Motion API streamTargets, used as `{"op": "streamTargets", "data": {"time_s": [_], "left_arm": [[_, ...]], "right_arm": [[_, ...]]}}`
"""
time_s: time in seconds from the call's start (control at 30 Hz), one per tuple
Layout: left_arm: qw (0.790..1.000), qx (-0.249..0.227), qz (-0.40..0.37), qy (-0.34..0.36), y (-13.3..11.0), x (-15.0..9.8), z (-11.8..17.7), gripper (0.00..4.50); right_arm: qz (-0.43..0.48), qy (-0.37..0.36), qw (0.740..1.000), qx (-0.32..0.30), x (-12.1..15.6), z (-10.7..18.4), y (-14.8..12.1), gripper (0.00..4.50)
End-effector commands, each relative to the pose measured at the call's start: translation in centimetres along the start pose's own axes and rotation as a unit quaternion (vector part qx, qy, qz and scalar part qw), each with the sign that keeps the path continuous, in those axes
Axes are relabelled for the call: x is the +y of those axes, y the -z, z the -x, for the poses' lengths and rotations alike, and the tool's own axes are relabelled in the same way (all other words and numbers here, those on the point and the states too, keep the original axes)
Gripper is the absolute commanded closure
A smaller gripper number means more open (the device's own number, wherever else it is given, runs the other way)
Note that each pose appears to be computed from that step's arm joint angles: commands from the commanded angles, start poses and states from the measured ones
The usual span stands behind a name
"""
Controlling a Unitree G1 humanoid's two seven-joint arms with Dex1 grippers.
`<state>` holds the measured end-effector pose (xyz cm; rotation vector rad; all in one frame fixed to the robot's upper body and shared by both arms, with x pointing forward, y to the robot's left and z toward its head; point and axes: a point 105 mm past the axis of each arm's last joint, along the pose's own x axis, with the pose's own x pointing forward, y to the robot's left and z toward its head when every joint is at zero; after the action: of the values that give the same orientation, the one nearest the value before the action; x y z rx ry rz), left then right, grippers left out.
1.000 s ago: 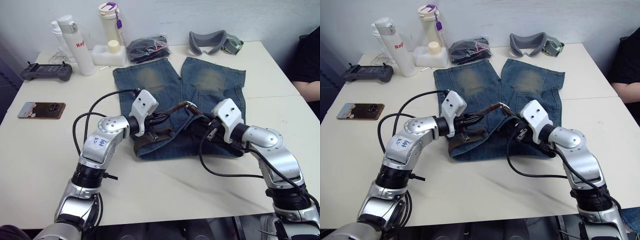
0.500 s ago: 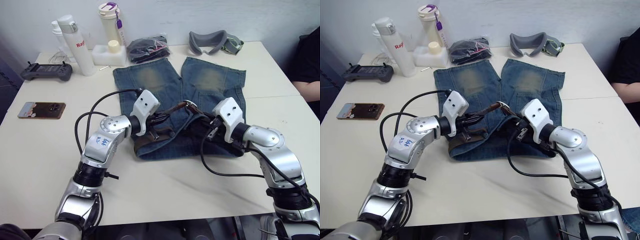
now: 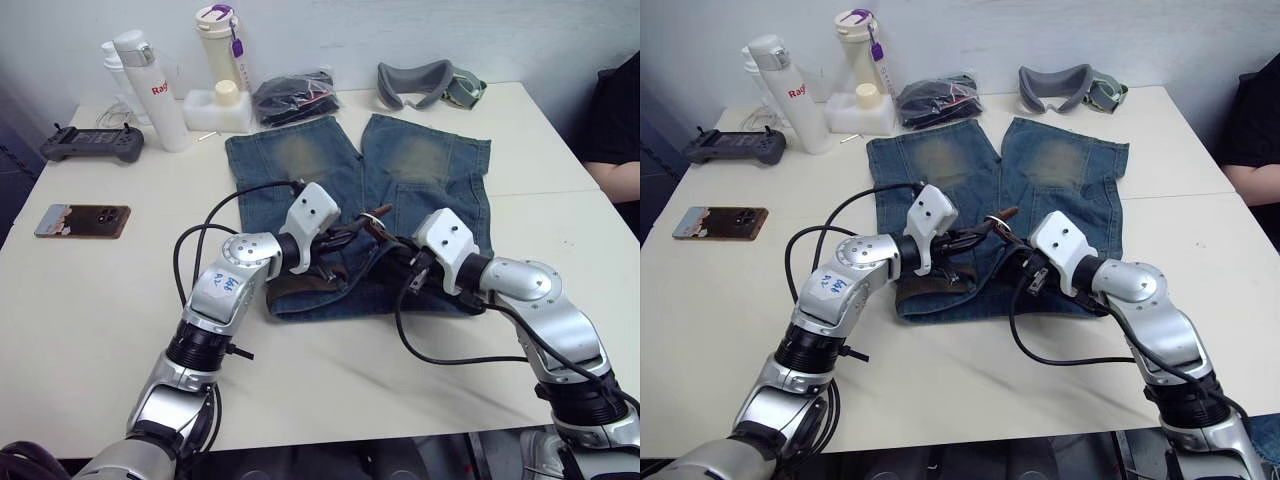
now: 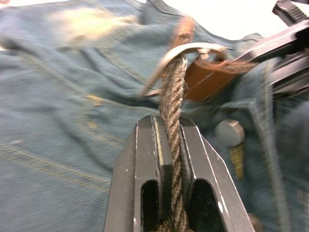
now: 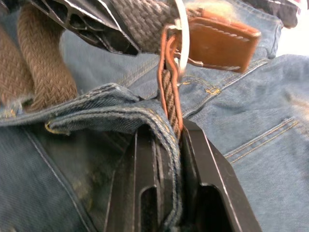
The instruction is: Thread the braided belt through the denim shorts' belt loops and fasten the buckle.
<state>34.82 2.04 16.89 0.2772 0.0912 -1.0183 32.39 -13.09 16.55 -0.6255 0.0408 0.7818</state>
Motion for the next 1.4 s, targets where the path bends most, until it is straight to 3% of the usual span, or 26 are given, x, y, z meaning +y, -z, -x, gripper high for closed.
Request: {"op": "streamTargets", "data": {"time_s": [0.03, 0.17, 0.3, 0.33, 0.43, 0.47, 0.57, 0.7, 0.8, 1.1, 1.2, 1.4], "left_arm": [[0.999, -0.007, -0.037, 0.032, -0.7, -1.4, -0.5, 4.5], [0.999, 0.004, -0.04, 0.035, 0.2, -1.4, -0.8, 4.5], [0.999, -0.009, -0.04, 0.034, -0.2, -1.4, -1.1, 4.5], [0.999, -0.011, -0.04, 0.033, -0.2, -1.4, -1.1, 4.5], [0.999, -0.014, -0.041, 0.031, -0.3, -1.4, -1.1, 4.5], [0.999, -0.015, -0.041, 0.03, -0.3, -1.3, -1.1, 4.5], [0.999, -0.016, -0.041, 0.028, -0.3, -1.3, -1.1, 4.5], [0.998, -0.016, -0.047, 0.028, -0.2, -1.3, -1.2, 4.5], [0.998, -0.02, -0.048, 0.031, -0.5, -1.5, -1.3, 4.5], [0.997, -0.026, -0.057, 0.035, -0.8, -1.8, -1.6, 4.5], [0.997, -0.03, -0.059, 0.036, -1.0, -1.9, -1.7, 4.5], [0.996, -0.031, -0.071, 0.043, -1.2, -2.2, -2.0, 4.5]], "right_arm": [[0.047, -0.023, 0.999, 0.0, 0.7, 0.1, -0.1, 4.49], [0.105, -0.04, 0.993, 0.026, 1.0, 0.6, 1.3, 4.49], [0.093, -0.054, 0.994, 0.021, 0.9, 1.4, 1.6, 4.49], [0.091, -0.054, 0.994, 0.019, 0.6, 1.7, 1.4, 3.44], [0.109, -0.048, 0.993, 0.02, -1.1, 3.0, 0.9, 2.33], [0.12, -0.045, 0.992, 0.022, -1.8, 3.5, 0.7, 1.69], [0.137, -0.055, 0.988, 0.035, -3.1, 4.8, 0.3, 0.39], [0.134, -0.044, 0.99, 0.01, -5.0, 5.6, -1.3, 0.39], [0.181, -0.03, 0.983, 0.014, -6.2, 5.0, -2.0, 0.39], [0.177, -0.039, 0.982, -0.053, -6.4, 3.0, -5.1, 0.39], [0.237, -0.056, 0.97, -0.009, -6.0, 2.5, -3.5, 0.39], [0.261, -0.061, 0.964, -0.005, -5.7, 1.3, -2.8, 0.39]]}}
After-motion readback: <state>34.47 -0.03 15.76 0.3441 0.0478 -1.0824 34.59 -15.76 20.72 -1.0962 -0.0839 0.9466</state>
